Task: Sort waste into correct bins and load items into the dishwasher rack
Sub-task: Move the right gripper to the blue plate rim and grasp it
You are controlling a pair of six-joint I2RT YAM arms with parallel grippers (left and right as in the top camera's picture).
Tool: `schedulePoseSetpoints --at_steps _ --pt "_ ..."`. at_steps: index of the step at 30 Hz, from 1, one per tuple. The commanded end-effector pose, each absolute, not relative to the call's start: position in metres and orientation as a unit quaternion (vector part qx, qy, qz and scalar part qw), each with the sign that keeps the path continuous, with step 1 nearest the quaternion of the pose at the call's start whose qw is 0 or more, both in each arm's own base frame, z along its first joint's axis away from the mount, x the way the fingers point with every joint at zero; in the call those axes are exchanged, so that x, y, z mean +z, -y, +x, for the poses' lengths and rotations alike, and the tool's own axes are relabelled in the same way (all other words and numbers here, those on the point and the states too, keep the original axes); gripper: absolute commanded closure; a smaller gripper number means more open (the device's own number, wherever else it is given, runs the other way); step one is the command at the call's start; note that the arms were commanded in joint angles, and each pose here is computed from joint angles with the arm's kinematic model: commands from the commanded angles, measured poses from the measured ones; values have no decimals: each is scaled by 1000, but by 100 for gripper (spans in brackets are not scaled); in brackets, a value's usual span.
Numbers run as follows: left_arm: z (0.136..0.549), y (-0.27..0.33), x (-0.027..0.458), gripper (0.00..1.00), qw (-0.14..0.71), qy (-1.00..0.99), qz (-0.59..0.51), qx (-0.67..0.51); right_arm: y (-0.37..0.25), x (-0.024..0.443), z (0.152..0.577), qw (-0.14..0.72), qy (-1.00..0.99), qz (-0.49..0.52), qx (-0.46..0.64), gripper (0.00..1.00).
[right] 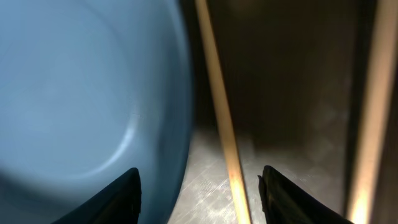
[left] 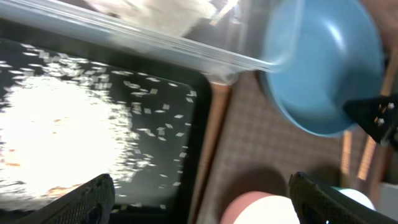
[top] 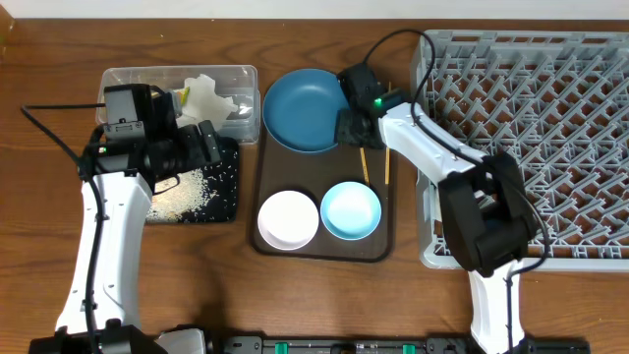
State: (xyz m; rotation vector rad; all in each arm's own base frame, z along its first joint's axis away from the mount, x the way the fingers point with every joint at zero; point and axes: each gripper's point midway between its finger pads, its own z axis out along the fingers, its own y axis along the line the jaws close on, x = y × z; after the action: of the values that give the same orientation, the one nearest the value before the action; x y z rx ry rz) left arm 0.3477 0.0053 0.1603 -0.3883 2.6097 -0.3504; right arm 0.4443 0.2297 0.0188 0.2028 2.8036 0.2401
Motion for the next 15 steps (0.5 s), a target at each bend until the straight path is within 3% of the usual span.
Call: schedulePoseSetpoints --at_steps 1,10,15 --pt "349 -25 159 8 245 -954 -152 -82 -225 16 447 163 -979 95 77 47" --pt "353 -32 162 8 257 -950 -160 -79 -229 33 456 188 -975 77 88 57" --pt "354 -32 162 8 258 -950 -160 -80 -224 52 464 214 -970 80 85 76"
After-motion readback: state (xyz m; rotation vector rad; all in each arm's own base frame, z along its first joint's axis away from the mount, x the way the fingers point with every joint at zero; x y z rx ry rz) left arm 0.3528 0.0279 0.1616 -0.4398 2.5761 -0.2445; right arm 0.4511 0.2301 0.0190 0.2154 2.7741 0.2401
